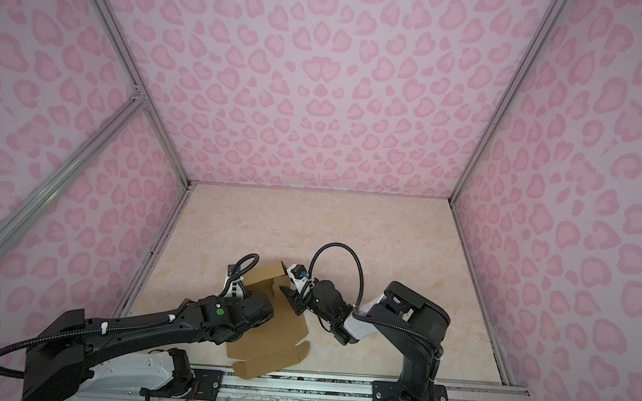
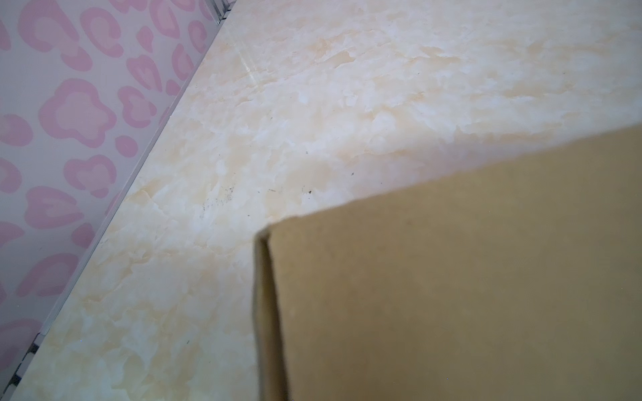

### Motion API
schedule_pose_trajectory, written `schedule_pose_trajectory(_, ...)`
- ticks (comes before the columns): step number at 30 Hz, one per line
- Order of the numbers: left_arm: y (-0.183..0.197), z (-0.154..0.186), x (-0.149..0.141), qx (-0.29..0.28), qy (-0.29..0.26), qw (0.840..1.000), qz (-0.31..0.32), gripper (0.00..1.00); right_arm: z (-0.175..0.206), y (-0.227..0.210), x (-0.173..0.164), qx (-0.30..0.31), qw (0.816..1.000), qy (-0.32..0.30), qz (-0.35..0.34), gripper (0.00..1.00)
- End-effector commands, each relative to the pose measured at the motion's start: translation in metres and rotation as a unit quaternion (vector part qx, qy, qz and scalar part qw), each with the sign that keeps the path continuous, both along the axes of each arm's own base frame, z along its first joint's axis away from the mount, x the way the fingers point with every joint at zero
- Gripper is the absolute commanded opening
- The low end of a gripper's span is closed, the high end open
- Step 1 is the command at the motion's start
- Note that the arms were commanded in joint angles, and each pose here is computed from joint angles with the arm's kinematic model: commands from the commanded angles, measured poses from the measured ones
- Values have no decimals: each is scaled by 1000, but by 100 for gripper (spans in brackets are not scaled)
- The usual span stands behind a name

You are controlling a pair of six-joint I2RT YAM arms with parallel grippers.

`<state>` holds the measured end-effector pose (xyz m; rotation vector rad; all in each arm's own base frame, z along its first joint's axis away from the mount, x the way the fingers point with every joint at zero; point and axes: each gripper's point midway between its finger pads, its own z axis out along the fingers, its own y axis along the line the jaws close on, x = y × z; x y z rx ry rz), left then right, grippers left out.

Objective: Assemble paper box
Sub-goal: First fold the bottom flaps of a flat cardboard box at the center of the table.

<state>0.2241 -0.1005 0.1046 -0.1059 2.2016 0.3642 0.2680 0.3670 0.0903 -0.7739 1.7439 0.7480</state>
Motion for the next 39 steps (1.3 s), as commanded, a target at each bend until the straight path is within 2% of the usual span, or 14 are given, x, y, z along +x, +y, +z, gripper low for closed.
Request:
schedule_pose_trajectory(1, 2, 0, -1, 12, 6, 1000, -4, 4, 9, 5, 5, 12, 1000, -16, -5, 40)
schedule_pose_trajectory(5, 3, 0, -2, 8, 4, 1000, -3, 4, 11, 5, 12, 5, 999, -20, -36, 35)
schedule_pose_trajectory(11, 4, 1, -2, 7, 3, 1000, -1, 4, 6, 11, 12, -55, 994, -49, -82, 30)
schedule_pose_trajectory(18, 7, 2, -4, 2, 2, 1000, 1, 4, -8, -5, 14, -87, 984, -56, -147, 26)
schedule_pose_trajectory(24, 8, 3, -5, -3, 1, 1000, 2, 4, -15, -1, 1, -95, 981, -54, -157, 26)
schedule_pose_trajectory(30, 9, 1, -7, -6, 4, 1000, 5, 4, -12, -7, 8, -114, 968, -48, -217, 22)
schedule_pose_trajectory(34, 7, 1, -5, -5, 6, 1000, 5, 4, -2, -14, 14, -135, 953, -40, -268, 15)
schedule_pose_trajectory(39, 1, 6, -4, -17, 7, 1000, 6, 4, 5, -13, 16, -150, 947, -29, -284, 11)
